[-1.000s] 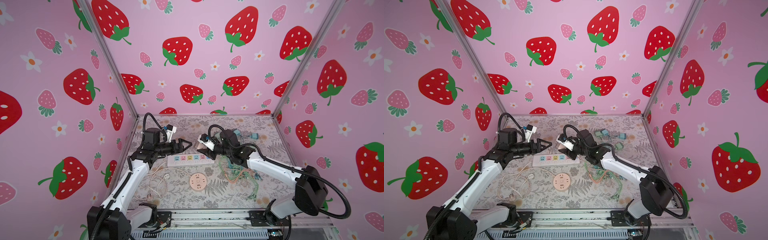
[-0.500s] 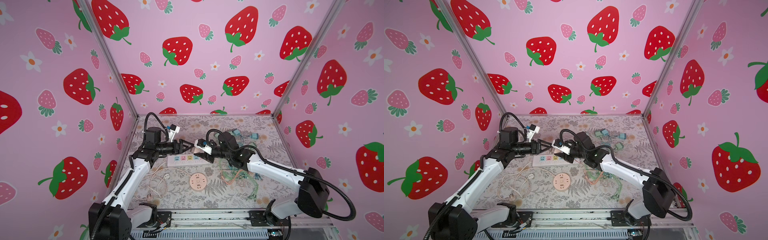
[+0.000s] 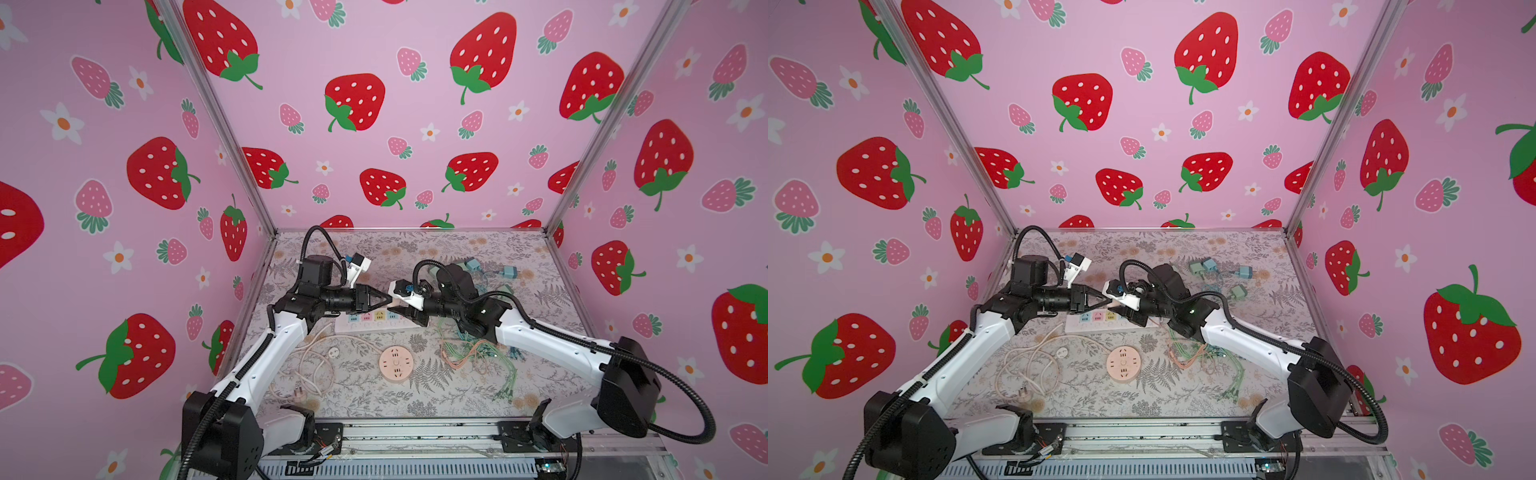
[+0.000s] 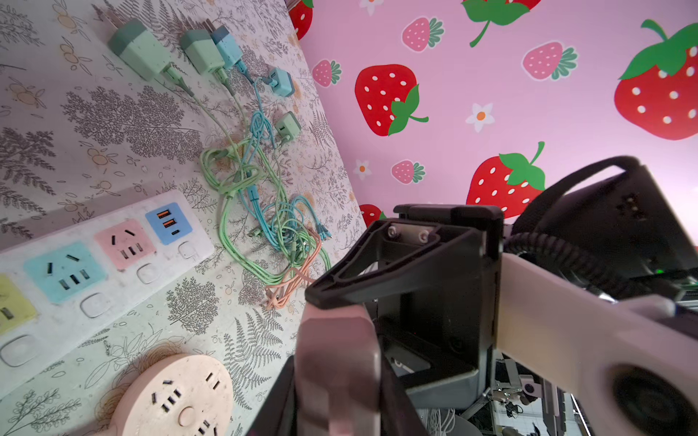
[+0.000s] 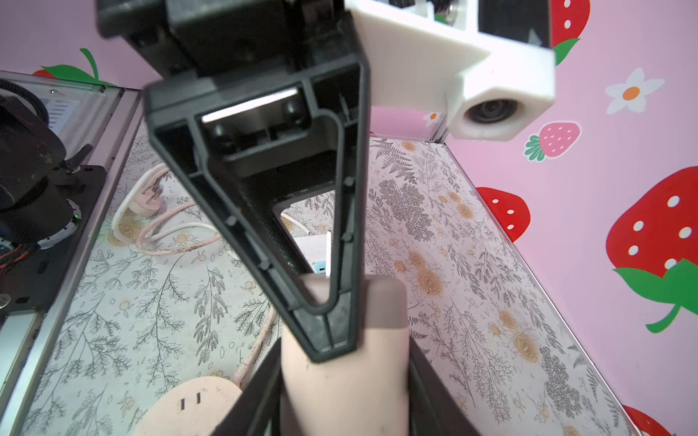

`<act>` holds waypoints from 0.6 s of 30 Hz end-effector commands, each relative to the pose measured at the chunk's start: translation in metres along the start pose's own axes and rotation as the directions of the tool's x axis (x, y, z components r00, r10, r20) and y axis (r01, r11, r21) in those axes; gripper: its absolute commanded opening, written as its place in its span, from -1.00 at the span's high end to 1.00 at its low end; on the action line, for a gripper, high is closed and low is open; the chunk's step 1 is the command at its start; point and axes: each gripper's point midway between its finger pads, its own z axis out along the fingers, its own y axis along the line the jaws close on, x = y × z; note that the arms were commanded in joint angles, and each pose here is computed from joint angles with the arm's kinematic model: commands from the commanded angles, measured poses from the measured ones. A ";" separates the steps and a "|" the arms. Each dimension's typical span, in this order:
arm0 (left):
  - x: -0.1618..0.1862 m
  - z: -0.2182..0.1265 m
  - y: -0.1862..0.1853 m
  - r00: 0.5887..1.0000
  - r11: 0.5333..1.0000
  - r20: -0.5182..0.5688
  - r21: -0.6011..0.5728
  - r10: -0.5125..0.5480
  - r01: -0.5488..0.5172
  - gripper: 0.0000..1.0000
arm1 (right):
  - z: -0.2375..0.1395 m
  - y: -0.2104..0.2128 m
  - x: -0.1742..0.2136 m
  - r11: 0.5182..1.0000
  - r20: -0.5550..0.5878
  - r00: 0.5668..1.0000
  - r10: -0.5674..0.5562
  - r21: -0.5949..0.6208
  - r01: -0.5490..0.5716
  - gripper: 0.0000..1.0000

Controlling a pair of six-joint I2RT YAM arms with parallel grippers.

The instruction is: Insert the plug

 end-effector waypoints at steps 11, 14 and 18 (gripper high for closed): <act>-0.021 -0.005 -0.014 0.991 0.993 0.062 -0.028 0.116 -0.114 1.00 | -0.031 0.001 -0.016 0.994 0.077 0.993 0.091 0.049 -0.095 -0.22; -0.028 -0.006 -0.012 0.987 0.990 0.090 -0.054 0.134 -0.129 1.00 | -0.050 -0.002 -0.028 0.988 0.117 0.983 0.139 0.050 -0.146 -0.28; -0.039 -0.006 -0.011 0.979 0.987 0.138 -0.065 0.152 -0.144 1.00 | -0.078 -0.001 -0.044 0.978 0.200 0.960 0.195 0.040 -0.207 -0.44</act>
